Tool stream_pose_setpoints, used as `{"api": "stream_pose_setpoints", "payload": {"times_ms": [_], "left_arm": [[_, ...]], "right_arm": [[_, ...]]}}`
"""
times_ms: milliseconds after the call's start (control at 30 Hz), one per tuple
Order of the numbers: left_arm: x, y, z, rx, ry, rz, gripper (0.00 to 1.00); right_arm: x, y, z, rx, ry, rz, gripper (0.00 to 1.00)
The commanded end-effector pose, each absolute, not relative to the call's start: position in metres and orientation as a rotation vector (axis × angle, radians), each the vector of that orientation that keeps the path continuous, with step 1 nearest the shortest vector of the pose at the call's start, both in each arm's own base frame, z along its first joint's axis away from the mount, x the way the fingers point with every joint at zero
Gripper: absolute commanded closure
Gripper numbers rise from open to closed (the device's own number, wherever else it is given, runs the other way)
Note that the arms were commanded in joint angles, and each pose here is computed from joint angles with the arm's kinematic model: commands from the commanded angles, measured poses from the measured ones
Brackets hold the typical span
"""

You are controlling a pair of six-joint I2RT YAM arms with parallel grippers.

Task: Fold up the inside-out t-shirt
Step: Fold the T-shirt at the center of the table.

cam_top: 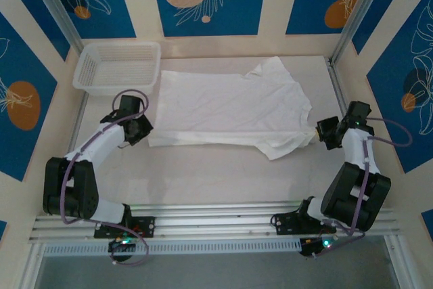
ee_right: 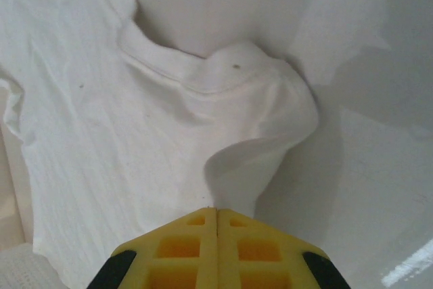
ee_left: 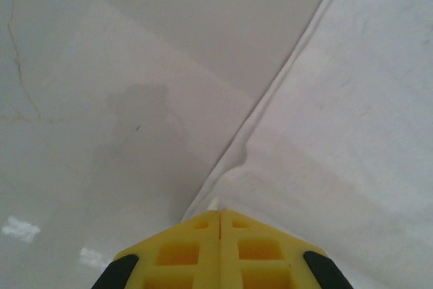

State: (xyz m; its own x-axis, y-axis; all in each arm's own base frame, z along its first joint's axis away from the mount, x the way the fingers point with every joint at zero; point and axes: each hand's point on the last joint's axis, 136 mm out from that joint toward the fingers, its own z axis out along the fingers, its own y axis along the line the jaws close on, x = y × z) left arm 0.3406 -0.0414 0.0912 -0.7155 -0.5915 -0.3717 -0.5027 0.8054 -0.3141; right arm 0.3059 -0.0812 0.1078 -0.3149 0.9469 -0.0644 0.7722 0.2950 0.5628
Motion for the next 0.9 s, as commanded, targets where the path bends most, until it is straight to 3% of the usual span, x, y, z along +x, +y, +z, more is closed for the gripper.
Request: {"api": "stream_pose_setpoints", "payload": {"times_ms": [0,333,867], "left_arm": [[0.362,-0.038,0.114,-0.785,2.465,-0.284,1.00],[0.392,-0.063,0.092,-0.657,2.541,-0.397,1.00],[0.409,-0.058,0.077,-0.654,2.566,-0.330,1.00]], "right_arm": [[0.321,-0.082,0.119,1.507,2.168,0.638,1.00],[0.352,-0.093,0.099,1.513,2.226,0.627,1.00],[0.388,-0.101,0.092,1.528,2.231,0.649,1.00]]}}
